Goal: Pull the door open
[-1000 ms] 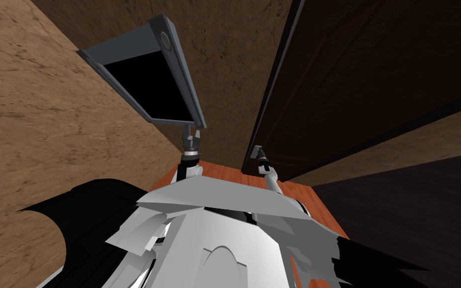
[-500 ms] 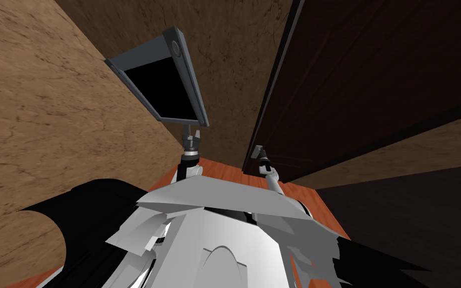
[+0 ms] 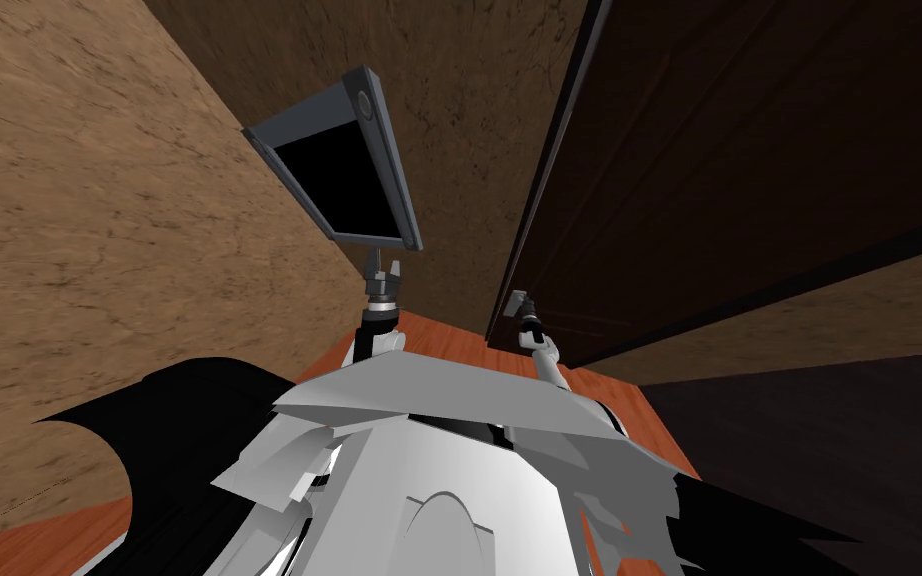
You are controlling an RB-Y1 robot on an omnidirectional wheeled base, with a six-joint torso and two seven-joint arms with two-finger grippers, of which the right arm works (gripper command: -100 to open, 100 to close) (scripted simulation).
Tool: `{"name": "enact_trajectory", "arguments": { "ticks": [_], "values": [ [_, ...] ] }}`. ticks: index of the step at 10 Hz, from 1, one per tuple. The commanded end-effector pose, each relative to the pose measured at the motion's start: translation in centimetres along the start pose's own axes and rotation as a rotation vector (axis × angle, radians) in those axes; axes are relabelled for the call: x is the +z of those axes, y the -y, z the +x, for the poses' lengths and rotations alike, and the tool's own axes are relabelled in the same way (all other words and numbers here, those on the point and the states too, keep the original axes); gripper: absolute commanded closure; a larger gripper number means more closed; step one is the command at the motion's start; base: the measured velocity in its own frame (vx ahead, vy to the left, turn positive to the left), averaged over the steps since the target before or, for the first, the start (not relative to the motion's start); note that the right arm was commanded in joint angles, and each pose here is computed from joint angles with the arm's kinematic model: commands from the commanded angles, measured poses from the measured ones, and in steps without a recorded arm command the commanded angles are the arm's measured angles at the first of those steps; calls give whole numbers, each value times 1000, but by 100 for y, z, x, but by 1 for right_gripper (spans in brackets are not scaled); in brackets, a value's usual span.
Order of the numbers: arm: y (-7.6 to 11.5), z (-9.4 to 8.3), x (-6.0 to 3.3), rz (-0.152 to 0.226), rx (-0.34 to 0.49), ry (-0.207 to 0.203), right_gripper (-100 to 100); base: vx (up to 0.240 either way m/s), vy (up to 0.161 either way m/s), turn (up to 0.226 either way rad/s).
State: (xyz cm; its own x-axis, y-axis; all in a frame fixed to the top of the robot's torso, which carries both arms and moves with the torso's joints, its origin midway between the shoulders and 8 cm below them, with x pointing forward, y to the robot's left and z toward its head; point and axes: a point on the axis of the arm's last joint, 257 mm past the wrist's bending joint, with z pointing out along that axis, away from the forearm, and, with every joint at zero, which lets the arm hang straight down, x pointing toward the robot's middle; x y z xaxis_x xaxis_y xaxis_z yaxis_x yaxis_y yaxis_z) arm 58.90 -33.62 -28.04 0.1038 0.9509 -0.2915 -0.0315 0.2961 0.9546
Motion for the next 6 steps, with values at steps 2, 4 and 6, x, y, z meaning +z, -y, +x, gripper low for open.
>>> {"name": "enact_trajectory", "arguments": {
  "ticks": [2, 4, 6],
  "values": [
    [-2, 164, -6, -1, 88, -16, 100, -51, -16, 67],
    [12, 96, -3, 2, 189, 2, 100, -54, -43, 118],
    [21, 60, -2, 3, 257, 12, 100, -51, -32, 80]
  ]
}}
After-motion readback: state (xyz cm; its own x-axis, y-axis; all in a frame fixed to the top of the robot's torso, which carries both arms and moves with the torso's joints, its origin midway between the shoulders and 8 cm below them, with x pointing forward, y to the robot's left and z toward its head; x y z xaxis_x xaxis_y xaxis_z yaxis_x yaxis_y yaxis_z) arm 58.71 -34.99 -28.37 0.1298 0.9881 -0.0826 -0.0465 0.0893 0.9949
